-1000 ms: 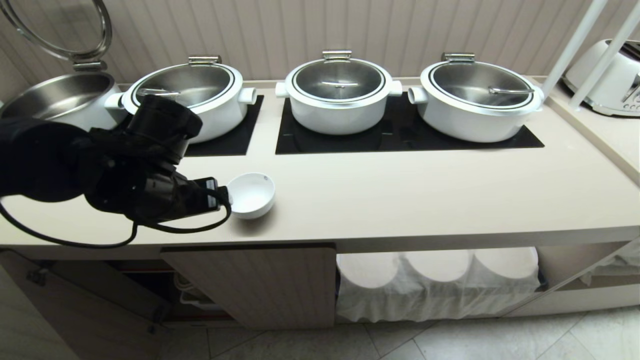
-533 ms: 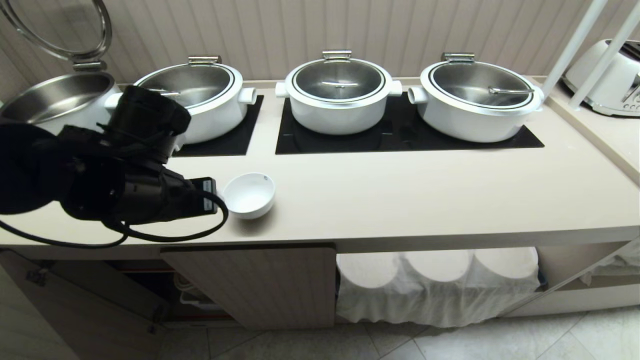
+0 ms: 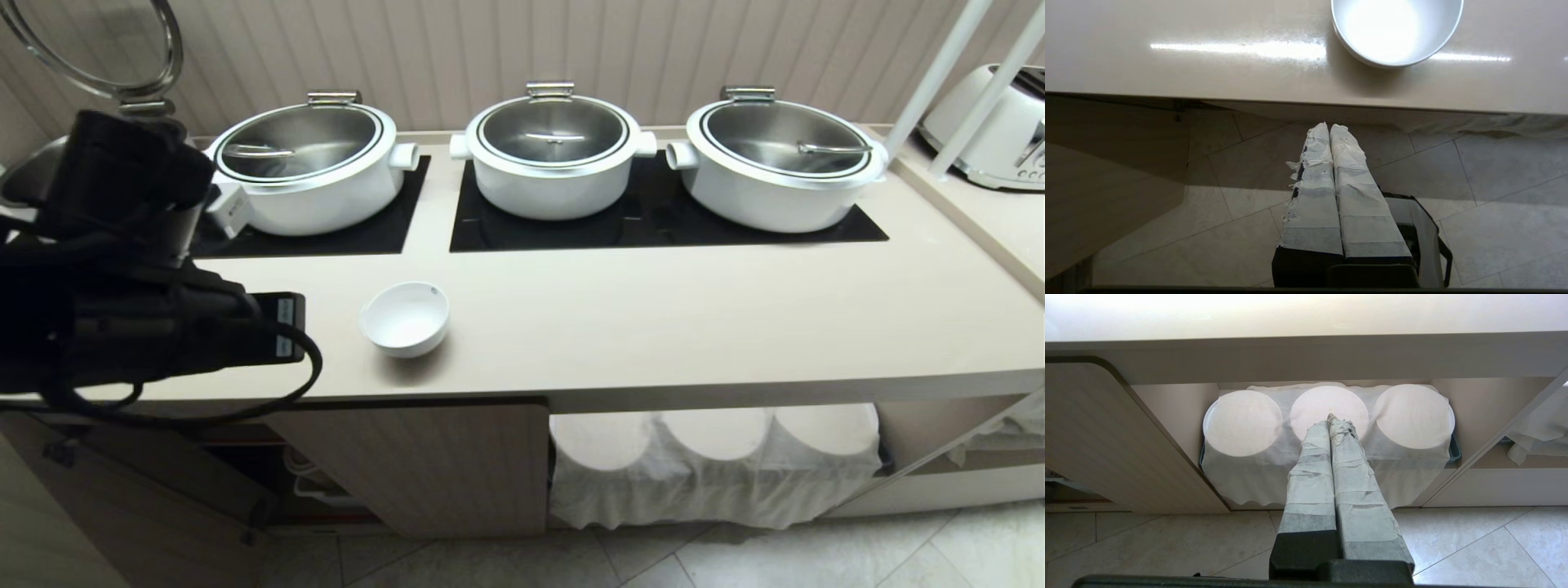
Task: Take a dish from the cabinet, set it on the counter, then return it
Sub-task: Pick up the bowl from the table
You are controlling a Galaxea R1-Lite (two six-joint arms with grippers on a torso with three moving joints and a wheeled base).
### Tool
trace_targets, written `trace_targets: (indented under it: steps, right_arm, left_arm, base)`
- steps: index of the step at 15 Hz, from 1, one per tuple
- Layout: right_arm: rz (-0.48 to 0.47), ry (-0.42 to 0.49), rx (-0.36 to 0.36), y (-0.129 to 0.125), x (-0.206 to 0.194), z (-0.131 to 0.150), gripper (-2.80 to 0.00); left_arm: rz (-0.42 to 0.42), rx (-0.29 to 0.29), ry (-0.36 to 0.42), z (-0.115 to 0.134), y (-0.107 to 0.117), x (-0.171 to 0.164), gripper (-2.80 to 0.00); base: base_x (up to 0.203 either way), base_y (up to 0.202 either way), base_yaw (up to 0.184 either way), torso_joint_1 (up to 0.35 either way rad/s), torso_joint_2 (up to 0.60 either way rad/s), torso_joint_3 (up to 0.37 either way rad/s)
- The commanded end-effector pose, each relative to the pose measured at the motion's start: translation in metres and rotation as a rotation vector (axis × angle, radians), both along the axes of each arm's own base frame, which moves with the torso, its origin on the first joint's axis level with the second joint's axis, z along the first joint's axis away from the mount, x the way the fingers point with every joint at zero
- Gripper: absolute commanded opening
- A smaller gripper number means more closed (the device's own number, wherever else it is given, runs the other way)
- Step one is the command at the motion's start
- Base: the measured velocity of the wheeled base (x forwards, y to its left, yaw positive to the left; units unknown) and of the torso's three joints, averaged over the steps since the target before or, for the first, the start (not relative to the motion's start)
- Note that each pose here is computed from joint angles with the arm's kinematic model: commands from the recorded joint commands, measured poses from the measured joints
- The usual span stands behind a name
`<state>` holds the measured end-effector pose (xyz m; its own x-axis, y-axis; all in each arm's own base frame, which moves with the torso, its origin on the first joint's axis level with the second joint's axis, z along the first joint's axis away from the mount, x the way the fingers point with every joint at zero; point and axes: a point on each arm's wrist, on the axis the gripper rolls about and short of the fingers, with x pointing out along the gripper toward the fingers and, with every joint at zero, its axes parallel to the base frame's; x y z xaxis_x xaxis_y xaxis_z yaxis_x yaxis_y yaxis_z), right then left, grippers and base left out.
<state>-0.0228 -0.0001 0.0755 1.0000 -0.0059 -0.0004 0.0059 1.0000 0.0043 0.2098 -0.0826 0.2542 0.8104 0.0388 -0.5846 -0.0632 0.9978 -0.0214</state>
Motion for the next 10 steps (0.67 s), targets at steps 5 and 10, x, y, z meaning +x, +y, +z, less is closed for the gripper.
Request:
trace_targets:
  steps: [5, 10]
  right_arm:
    - [0.001, 0.0, 0.0, 0.0, 0.0, 0.0, -2.8]
    - [0.0, -0.002, 0.0, 0.0, 0.0, 0.0, -2.8]
  left_arm:
    - [-0.019, 0.014, -0.11, -0.012, 0.034, -0.076, -2.8]
    - [-0.031, 0.054, -0.236, -0.034, 0.062, -0.139, -2.8]
  base:
    - [0.0, 0.0, 0.0, 0.0, 0.0, 0.0]
    - [0.0, 0.0, 0.0, 0.0, 0.0, 0.0]
